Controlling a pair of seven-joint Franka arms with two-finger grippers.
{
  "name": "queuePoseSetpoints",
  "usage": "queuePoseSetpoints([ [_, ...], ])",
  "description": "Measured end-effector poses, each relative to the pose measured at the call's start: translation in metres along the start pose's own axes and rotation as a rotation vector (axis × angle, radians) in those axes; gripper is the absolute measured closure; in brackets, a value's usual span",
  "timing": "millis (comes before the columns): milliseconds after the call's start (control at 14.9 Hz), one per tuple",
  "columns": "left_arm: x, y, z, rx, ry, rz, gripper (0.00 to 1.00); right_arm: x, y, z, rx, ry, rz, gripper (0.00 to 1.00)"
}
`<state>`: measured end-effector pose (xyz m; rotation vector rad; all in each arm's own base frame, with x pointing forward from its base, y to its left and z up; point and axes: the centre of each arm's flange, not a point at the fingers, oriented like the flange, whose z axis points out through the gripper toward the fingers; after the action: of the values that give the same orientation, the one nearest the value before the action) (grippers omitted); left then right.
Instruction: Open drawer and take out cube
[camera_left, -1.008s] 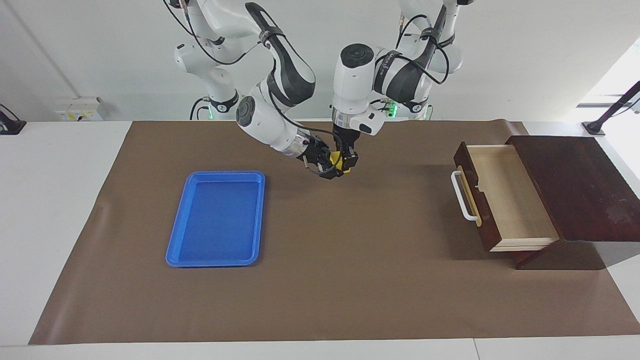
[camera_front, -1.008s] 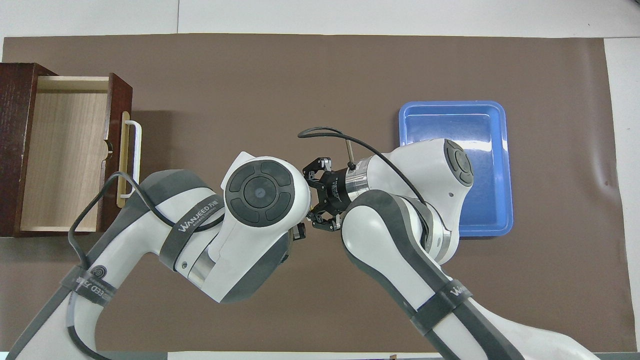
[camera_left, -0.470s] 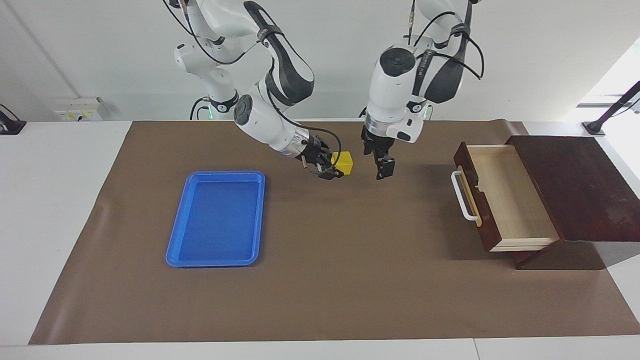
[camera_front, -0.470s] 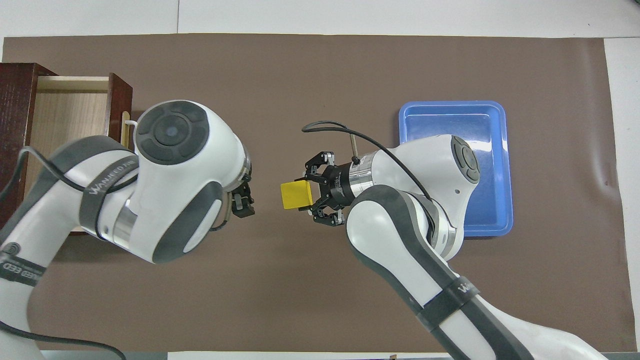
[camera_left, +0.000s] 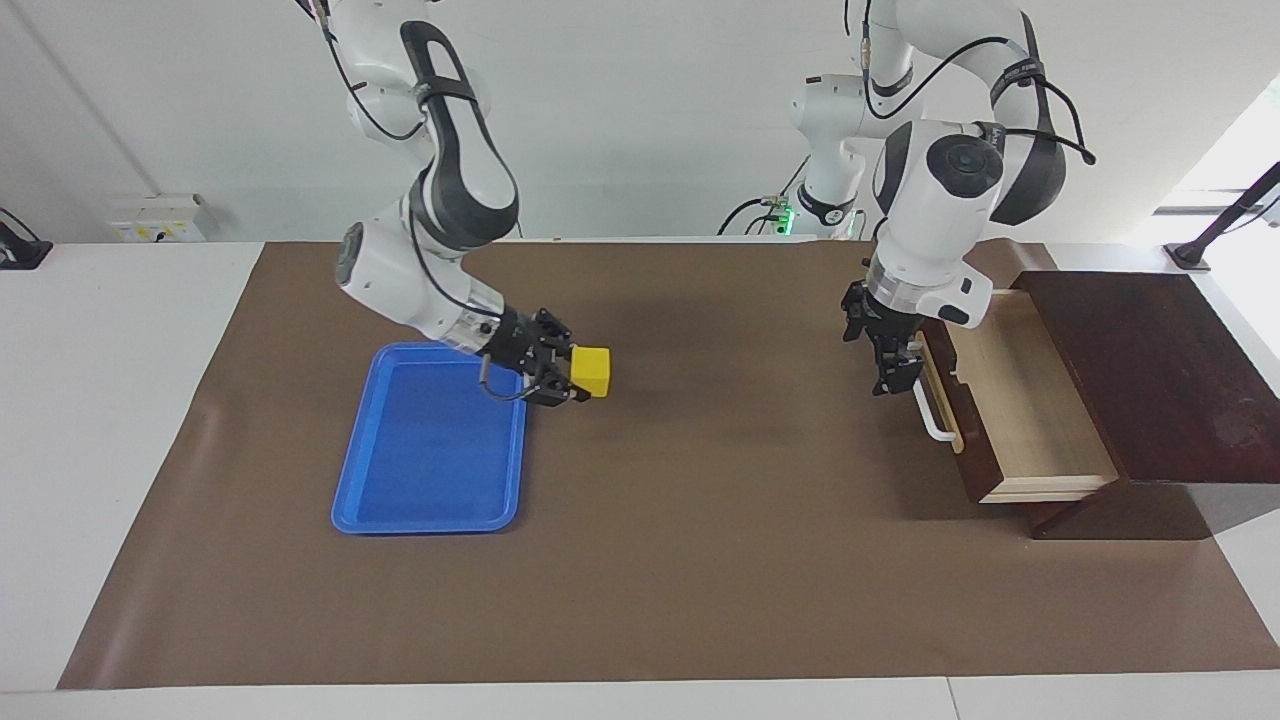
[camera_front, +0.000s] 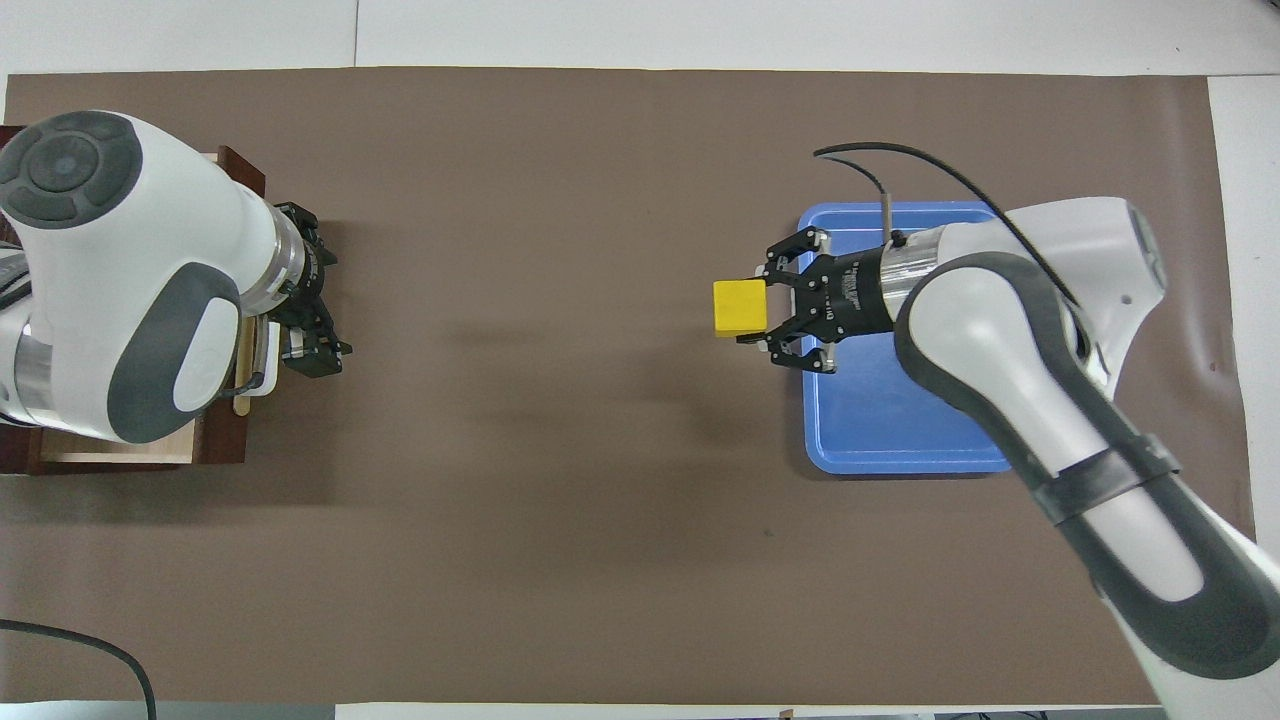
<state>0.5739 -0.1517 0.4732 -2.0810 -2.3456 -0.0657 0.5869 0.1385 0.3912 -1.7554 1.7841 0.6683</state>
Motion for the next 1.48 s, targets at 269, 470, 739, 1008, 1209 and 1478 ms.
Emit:
queuePoseSetpoints([
  [269,0.046,0.016,0.015,0.001,0.008,0.055,0.00,0.071,-0.005,-0.051,0.003,0.014,0.013,0.44],
  [470,0.082,0.026,0.020,-0.007,0.017,0.061,0.00,0.098,0.010,-0.041,-0.038,0.032,-0.011,0.44],
  [739,0.096,0.029,0.021,-0.020,0.067,0.126,0.00,0.138,0.036,-0.026,-0.083,0.030,-0.034,0.44],
  [1008,0.145,0.038,0.021,-0.024,0.103,0.149,0.00,0.162,0.052,-0.019,-0.095,0.037,-0.054,0.44],
  [1209,0.195,0.042,0.024,-0.012,0.109,0.134,0.00,0.177,0.066,-0.008,-0.104,0.051,-0.054,0.44],
  [1478,0.222,0.042,0.026,-0.005,0.107,0.168,0.00,0.184,0.077,0.003,-0.116,0.063,-0.050,0.44],
])
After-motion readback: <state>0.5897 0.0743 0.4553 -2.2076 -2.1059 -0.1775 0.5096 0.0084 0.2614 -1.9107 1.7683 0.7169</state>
